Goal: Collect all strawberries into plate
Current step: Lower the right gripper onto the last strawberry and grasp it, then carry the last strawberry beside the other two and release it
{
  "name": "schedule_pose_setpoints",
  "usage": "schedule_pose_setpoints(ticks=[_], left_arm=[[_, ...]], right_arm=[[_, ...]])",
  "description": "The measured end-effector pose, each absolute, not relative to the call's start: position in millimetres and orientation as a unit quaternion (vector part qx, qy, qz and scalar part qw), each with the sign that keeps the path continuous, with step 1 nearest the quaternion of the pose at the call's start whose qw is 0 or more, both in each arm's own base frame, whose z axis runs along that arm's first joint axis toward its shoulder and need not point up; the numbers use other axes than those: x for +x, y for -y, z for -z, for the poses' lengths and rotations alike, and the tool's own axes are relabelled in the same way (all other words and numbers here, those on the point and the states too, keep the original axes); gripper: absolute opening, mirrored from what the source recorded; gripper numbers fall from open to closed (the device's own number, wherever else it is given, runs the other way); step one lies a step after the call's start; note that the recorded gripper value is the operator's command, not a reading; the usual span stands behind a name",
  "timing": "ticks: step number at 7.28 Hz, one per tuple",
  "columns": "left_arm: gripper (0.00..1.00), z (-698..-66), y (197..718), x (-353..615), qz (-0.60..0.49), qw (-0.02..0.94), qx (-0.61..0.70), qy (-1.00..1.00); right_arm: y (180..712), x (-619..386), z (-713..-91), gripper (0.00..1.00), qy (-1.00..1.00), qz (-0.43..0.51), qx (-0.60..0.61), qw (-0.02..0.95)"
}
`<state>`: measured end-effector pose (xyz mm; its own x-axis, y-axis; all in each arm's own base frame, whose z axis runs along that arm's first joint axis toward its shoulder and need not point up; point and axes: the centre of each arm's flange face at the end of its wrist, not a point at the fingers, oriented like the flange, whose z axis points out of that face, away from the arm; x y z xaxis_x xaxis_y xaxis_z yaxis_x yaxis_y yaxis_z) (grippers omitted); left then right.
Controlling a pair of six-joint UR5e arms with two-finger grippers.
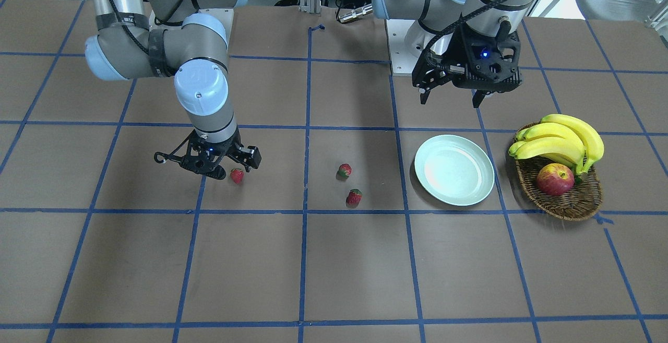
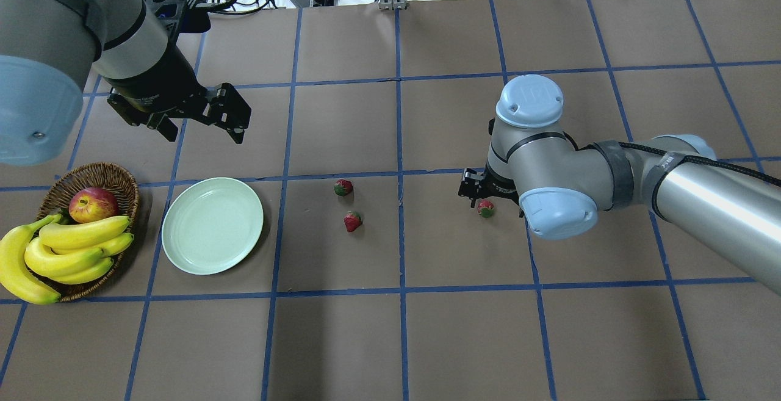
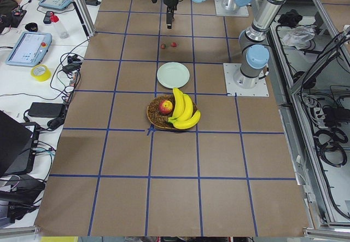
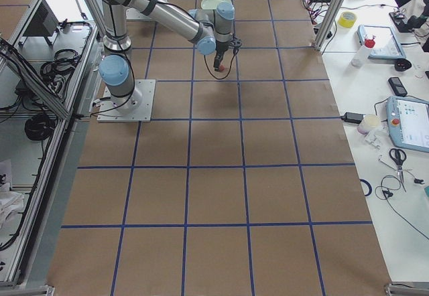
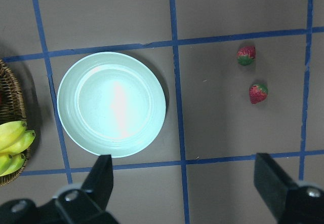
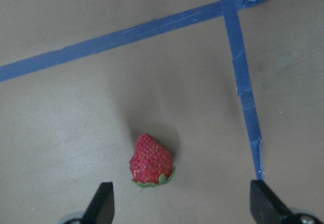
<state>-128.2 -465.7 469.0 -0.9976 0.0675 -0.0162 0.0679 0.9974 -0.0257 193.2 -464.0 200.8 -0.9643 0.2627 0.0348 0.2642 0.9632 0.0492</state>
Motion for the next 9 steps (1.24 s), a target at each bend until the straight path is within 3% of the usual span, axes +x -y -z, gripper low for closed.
schedule_pose_setpoints(ticks=[2, 3, 5, 6, 9], left_arm=[[1.0, -469.4, 465.5, -128.2, 0.014, 0.008, 0.034, -0.999], [1.0, -469.3, 465.3, -128.2, 0.013, 0.008, 0.034, -0.999], [1.0, -468.0, 465.2, -128.2, 0.012, 0.008, 0.034, -0.999], [1.0, -466.6, 465.2, -128.2, 0.011, 0.008, 0.034, -0.999], [1.0, -461.8, 464.9, -128.2, 0.01, 0.008, 0.033, -0.999]], right_arm=[[470.0, 195.3, -188.7, 0.87, 0.992, 0.02, -0.128, -0.009], [472.3, 196.8, -181.6, 0.68, 0.991, 0.02, -0.128, -0.013], [473.7, 197.5, -176.5, 0.14, 0.992, 0.021, -0.127, -0.014], [474.8, 197.7, -177.8, 0.05, 0.991, 0.02, -0.129, -0.014], [477.9, 200.6, -185.0, 0.05, 0.99, 0.015, -0.141, -0.019]])
